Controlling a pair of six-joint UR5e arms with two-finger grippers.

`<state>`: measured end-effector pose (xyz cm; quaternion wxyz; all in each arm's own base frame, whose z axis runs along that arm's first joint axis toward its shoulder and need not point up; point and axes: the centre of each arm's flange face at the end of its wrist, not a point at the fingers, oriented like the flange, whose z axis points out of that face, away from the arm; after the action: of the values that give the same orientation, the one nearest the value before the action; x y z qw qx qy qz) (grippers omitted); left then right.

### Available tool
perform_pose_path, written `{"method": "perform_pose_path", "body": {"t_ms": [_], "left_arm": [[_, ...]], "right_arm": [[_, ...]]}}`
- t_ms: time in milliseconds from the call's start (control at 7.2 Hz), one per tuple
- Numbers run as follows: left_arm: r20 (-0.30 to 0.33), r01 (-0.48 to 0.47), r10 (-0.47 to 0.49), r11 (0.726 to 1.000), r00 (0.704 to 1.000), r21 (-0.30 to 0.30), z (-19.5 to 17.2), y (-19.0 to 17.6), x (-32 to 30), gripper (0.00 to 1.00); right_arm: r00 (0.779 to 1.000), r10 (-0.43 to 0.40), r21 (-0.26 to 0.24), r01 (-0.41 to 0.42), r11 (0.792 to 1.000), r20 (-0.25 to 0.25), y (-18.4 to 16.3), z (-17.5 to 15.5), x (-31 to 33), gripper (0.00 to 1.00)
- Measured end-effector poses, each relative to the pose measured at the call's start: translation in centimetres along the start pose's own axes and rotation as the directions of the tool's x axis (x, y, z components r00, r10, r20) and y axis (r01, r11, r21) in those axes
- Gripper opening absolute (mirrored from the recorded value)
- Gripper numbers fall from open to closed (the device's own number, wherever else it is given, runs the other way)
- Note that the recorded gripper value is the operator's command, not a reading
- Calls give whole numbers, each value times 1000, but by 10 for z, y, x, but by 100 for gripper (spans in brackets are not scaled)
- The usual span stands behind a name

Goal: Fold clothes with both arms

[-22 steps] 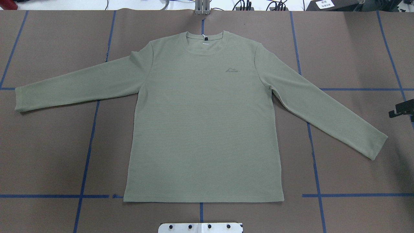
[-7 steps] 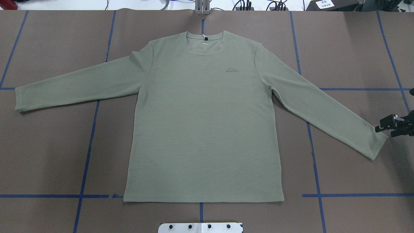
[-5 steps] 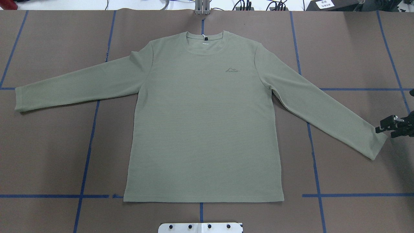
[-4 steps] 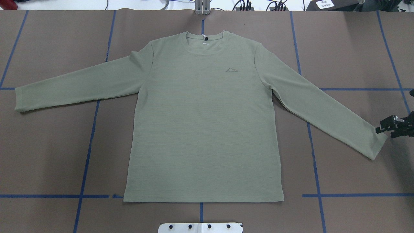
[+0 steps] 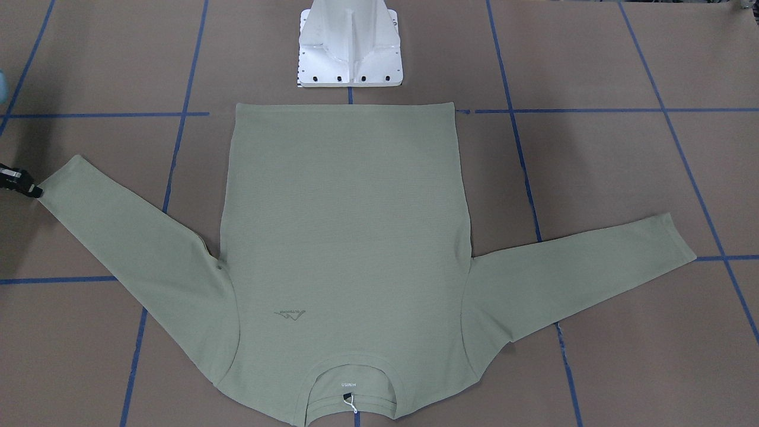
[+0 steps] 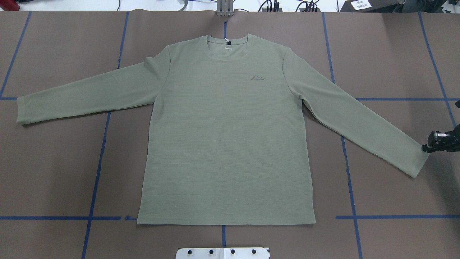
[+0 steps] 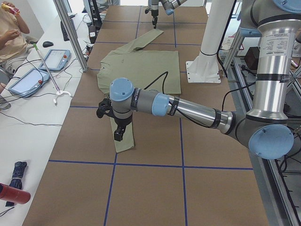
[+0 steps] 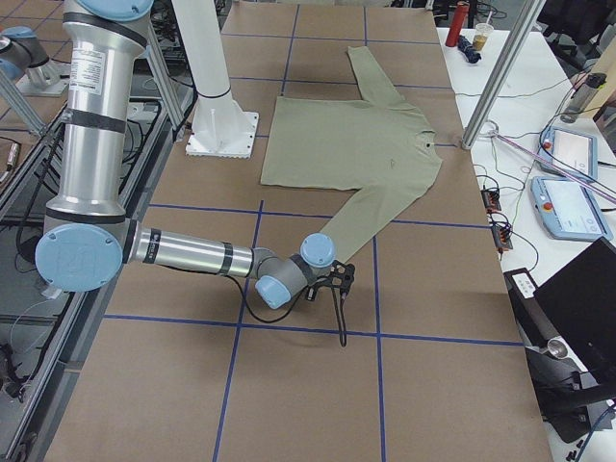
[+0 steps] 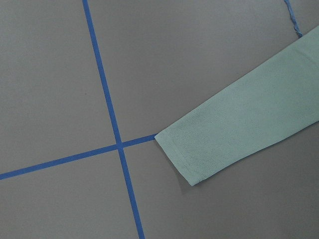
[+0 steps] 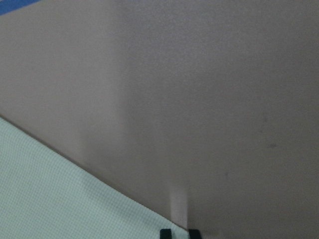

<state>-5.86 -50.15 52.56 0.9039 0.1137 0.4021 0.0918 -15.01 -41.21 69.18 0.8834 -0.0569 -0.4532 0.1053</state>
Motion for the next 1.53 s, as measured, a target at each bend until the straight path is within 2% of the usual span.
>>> {"method": "perform_pose_path", "body": {"t_ms": [139,278,417,556,972,1250,1389,1528], "left_arm": [[0,0,0,1000,1000,1,0,0,0,100],[-1,0,0,1000,1000,1,-1,0,1,100],[-1,1,-1,1000,1000,2,-2,0,1,100],[-1,2,-2,1000,1000,2,-2,0,1,100],[-1,4,-4,1000,1000,2,-2,2,1,100],[-1,5,-5,1000,1000,0,-1,6,0,100],[-1,6,-6,1000,1000,-1,-1,7,0,100],[-1,5,-5,1000,1000,-1,-1,7,0,100]], "right_arm": [[1000,1,-1,-1,1000,0,0,0,1,0],[1000,0,-1,0,1000,2,1,-1,1,25],[1000,-1,-1,1,1000,3,2,-2,0,70],[1000,-2,1,2,1000,3,3,-3,0,72],[1000,1,10,0,1000,-7,2,-2,3,71],[1000,1,11,-1,1000,-11,2,-1,4,66],[1000,1,11,-1,1000,-15,2,1,4,53],[1000,-1,10,1,1000,-18,2,2,2,26]]}}
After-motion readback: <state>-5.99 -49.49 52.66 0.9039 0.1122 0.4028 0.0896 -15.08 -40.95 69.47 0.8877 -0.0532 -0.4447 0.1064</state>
